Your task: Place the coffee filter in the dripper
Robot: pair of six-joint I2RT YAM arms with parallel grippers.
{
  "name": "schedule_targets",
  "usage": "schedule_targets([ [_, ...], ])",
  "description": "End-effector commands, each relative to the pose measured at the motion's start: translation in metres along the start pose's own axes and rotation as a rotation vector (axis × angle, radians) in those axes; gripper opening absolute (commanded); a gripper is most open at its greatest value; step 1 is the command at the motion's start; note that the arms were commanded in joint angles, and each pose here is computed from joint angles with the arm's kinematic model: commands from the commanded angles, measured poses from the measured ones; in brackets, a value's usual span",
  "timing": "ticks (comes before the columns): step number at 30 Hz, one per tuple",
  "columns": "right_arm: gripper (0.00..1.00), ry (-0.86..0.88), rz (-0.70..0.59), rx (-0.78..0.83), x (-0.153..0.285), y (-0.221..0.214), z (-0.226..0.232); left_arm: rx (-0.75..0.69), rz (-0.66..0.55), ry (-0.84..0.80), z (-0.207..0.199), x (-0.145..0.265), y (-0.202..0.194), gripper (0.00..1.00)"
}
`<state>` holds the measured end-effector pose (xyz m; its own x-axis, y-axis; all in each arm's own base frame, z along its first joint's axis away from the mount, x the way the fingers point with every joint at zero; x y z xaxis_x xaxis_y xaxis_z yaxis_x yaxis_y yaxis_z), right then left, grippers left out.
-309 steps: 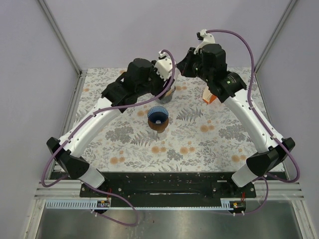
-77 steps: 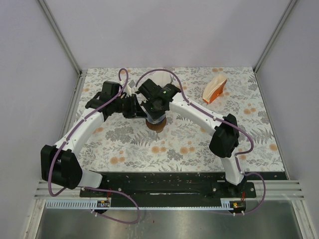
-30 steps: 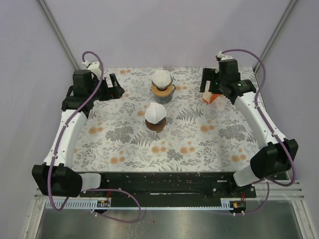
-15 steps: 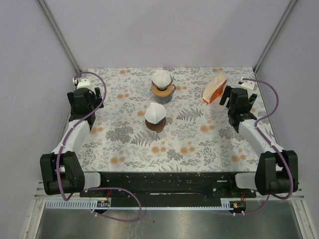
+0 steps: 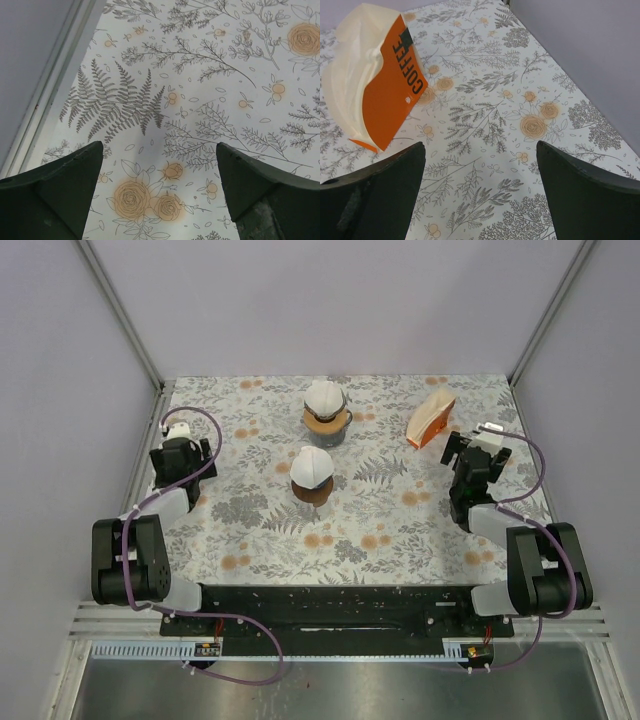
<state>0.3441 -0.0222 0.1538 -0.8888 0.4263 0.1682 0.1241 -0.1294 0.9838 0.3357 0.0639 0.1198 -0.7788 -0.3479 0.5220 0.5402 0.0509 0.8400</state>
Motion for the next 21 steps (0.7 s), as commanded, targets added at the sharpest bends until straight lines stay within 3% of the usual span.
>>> schedule_targets([
  [1, 0.99, -0.009, -0.142, -0.002, -0.003, 0.018, -0.003, 0.075, -0.124, -0.076, -0.009, -0.001, 0.007, 0.99],
  [5, 0.99, 0.009, -0.171, -0.005, 0.0, 0.018, -0.003, 0.072, -0.137, -0.077, -0.01, -0.001, 0.004, 0.99],
  [10, 0.99, -0.112, -0.162, -0.017, 0.006, 0.016, -0.02, 0.062, -0.132, -0.113, -0.014, -0.003, 0.002, 0.99],
  [21, 0.99, -0.122, -0.165, -0.017, 0.017, 0.015, -0.028, 0.078, -0.178, -0.153, -0.018, -0.001, 0.009, 0.99],
])
Point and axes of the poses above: each gripper's point midway between its finger pads, its own x axis back along the fingers, its own z axis along the line the jaws close on, y = z × x, the point moved 6 cm from there along x, back along the fingers, and after that the axes turned 3 degrees about -x, right-handed, at the moved point
